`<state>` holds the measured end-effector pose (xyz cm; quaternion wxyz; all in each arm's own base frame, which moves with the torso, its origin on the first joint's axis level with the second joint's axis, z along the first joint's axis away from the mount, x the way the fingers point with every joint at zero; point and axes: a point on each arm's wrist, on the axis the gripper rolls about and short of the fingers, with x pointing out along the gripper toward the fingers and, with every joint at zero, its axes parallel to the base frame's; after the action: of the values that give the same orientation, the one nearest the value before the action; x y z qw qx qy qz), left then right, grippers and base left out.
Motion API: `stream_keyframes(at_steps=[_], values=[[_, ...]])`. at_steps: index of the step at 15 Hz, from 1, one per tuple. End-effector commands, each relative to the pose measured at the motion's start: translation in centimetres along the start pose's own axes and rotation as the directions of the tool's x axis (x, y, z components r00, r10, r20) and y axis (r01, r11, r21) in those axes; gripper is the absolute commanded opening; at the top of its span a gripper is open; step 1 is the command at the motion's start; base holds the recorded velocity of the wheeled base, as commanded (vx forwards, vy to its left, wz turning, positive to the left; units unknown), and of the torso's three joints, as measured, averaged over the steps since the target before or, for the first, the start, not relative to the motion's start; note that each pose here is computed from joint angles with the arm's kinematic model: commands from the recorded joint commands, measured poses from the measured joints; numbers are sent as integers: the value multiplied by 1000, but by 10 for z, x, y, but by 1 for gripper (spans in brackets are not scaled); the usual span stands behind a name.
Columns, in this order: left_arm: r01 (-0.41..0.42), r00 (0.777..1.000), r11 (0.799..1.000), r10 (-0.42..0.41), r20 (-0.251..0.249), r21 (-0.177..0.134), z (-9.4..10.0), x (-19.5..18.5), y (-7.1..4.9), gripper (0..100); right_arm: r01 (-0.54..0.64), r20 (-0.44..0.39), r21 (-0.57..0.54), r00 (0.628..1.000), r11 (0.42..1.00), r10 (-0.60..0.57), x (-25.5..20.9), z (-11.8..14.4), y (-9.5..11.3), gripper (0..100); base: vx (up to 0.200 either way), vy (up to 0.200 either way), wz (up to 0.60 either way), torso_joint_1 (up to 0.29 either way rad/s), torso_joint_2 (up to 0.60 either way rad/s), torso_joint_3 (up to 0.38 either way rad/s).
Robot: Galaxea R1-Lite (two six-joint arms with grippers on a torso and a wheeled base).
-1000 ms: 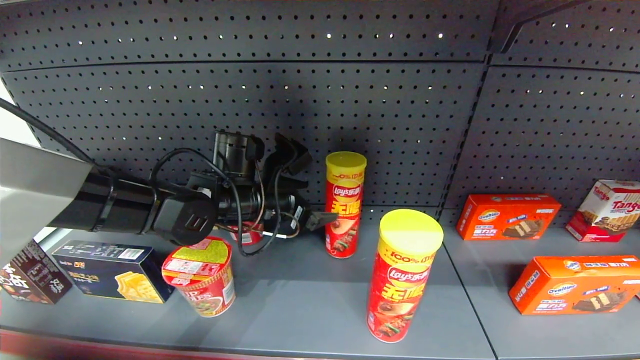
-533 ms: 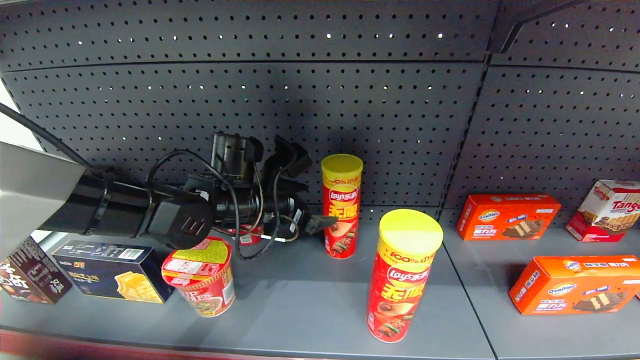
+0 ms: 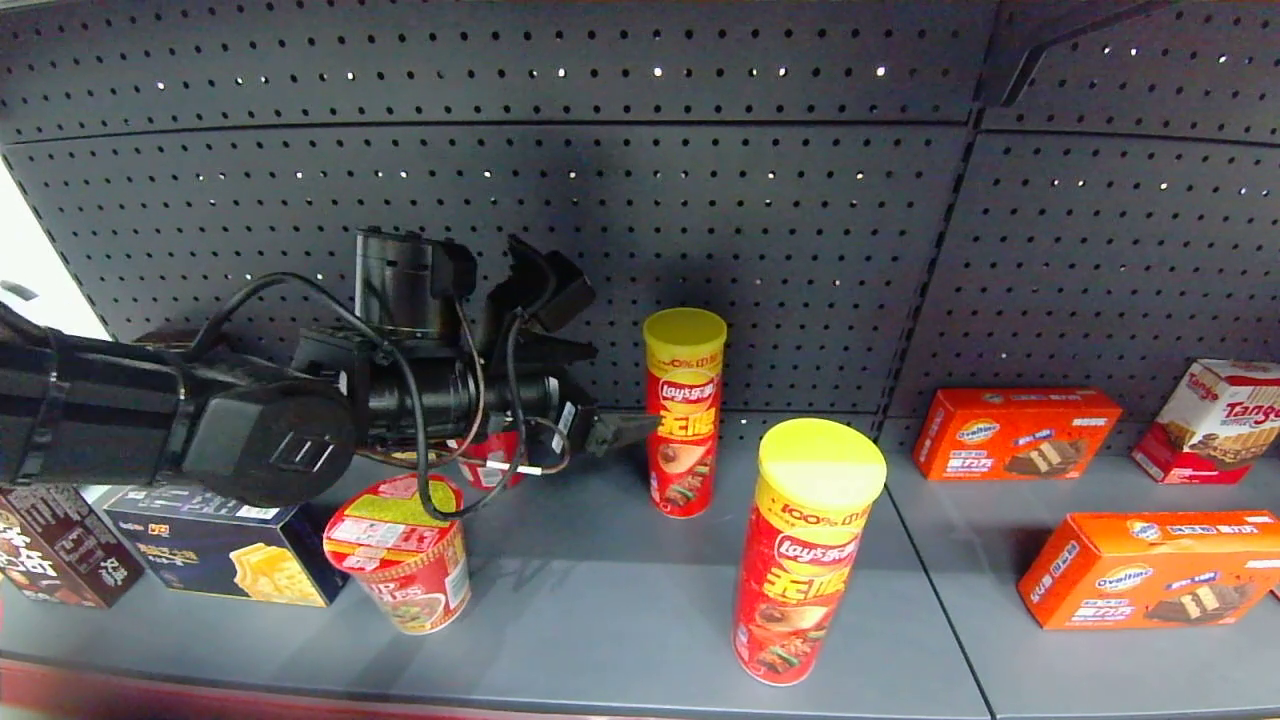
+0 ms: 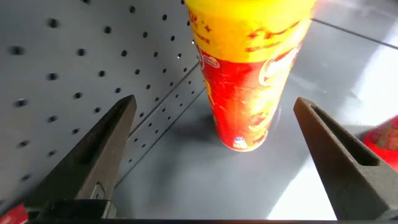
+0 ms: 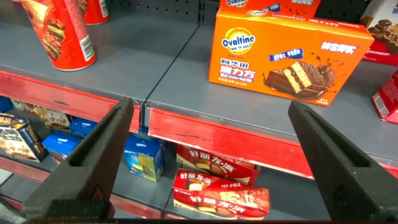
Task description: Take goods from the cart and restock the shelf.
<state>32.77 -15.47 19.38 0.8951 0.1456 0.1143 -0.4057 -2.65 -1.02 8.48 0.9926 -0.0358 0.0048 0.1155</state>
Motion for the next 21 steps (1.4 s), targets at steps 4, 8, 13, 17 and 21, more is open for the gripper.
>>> stream_keyframes(at_steps=[4, 8, 13, 17, 21], values=[[-86, 996, 996, 86, 29, 10, 15, -42, -12, 100, -11, -1, 0, 1000, 1000, 11, 0, 0, 0, 100, 0, 0, 0, 0, 0, 0], [-264, 964, 964, 264, -1, -23, 23, -36, -29, 100, -14, -1, 0, 1000, 1000, 14, 0, 0, 0, 100, 0, 0, 0, 0, 0, 0], [-539, 842, 841, 535, -73, -54, 23, -2, -57, 100, -11, 0, 0, 1000, 1000, 11, 0, 0, 0, 100, 0, 0, 0, 0, 0, 0], [-655, 754, 754, 648, -109, -54, 22, 9, -52, 100, -8, 0, 1, 1000, 1000, 8, 0, 0, 0, 100, 0, 0, 0, 0, 0, 0], [-700, 711, 713, 690, -140, -37, 17, 19, -46, 100, -7, 0, 1, 1000, 1000, 7, 0, 0, 0, 100, 0, 0, 0, 0, 0, 0]])
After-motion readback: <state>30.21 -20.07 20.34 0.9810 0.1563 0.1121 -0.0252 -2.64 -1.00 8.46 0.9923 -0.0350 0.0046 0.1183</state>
